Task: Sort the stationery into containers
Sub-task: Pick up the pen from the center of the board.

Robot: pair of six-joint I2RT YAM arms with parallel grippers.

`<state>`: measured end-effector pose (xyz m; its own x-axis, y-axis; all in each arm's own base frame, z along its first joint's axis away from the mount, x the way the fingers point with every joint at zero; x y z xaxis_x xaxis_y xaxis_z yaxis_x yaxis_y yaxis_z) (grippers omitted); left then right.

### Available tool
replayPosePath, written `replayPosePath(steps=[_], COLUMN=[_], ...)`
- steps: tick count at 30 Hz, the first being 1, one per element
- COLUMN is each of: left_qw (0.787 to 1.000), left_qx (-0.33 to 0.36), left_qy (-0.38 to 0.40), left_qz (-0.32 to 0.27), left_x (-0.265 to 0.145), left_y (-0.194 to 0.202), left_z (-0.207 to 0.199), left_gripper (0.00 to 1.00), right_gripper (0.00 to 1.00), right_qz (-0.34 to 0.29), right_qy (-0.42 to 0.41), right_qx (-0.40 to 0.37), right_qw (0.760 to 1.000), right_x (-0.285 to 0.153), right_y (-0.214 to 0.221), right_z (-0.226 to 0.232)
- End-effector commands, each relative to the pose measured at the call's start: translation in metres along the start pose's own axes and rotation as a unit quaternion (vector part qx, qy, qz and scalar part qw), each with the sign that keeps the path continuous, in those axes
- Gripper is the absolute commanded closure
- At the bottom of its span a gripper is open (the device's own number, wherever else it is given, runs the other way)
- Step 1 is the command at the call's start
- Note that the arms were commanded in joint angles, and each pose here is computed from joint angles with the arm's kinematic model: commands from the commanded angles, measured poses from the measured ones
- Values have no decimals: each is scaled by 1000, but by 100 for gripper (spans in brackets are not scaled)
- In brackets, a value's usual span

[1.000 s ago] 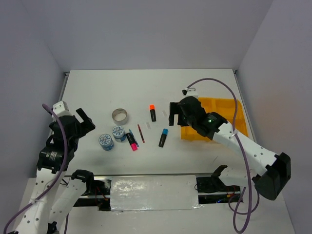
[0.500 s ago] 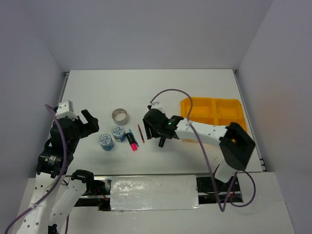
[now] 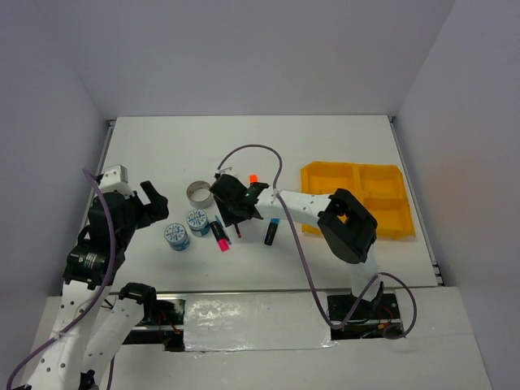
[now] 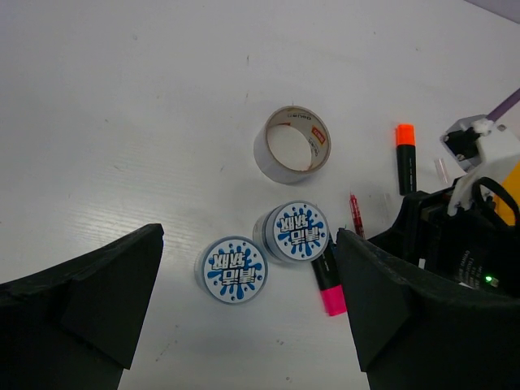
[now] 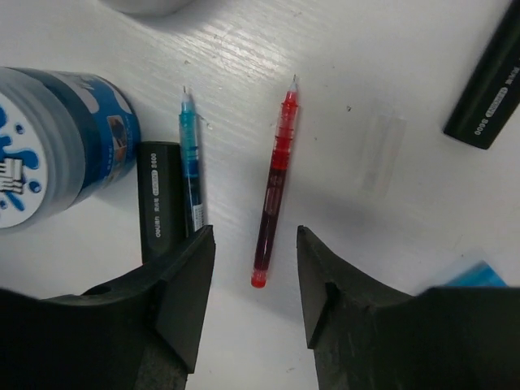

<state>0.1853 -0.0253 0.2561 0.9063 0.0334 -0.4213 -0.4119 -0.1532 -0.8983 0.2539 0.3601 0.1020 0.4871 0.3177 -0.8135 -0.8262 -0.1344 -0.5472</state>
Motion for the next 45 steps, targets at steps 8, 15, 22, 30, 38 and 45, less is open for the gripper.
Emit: replayPosePath(steps=[8, 15, 22, 30, 38, 45], left_qw=[1000, 1000, 1000, 997, 993, 985], left_qx=[9, 10, 9, 28, -13, -67], left_qy=[15, 17, 16, 72, 117, 134], left_qz=[-16, -15, -15, -12, 25, 85], left_x=[2, 2, 2, 6, 18, 58], left_y=[-6, -6, -6, -9, -40, -10], left_z=[-3, -4, -4, -19, -79, -169], left_gripper=[1, 1, 1, 1, 1, 1], right_gripper=[58, 67, 95, 100, 100, 100], right_qz=[27, 57, 92, 22, -102, -187], right_qy=[41, 51, 31, -13, -11, 47], right_qx=[-29, -37, -13, 21, 66, 160], right_qw=[998, 996, 995, 999, 993, 968], right_x=[21, 37, 44, -11, -125, -200], right_y=[7, 22, 34, 2, -26, -10], right_z=[0, -4, -14, -11, -59, -164])
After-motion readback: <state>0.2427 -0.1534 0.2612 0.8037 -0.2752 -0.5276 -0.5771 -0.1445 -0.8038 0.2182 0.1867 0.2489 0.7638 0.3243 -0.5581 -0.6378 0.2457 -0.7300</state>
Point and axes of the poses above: each gripper's point midway between its finger pads, its own x axis out along the fingers, its own z axis along the line the jaws close on, y = z × x, the point moved 5 cm from there along -x, back along the fingers, and after that the axes turned 11 degrees about x, right-handed, at the moved point
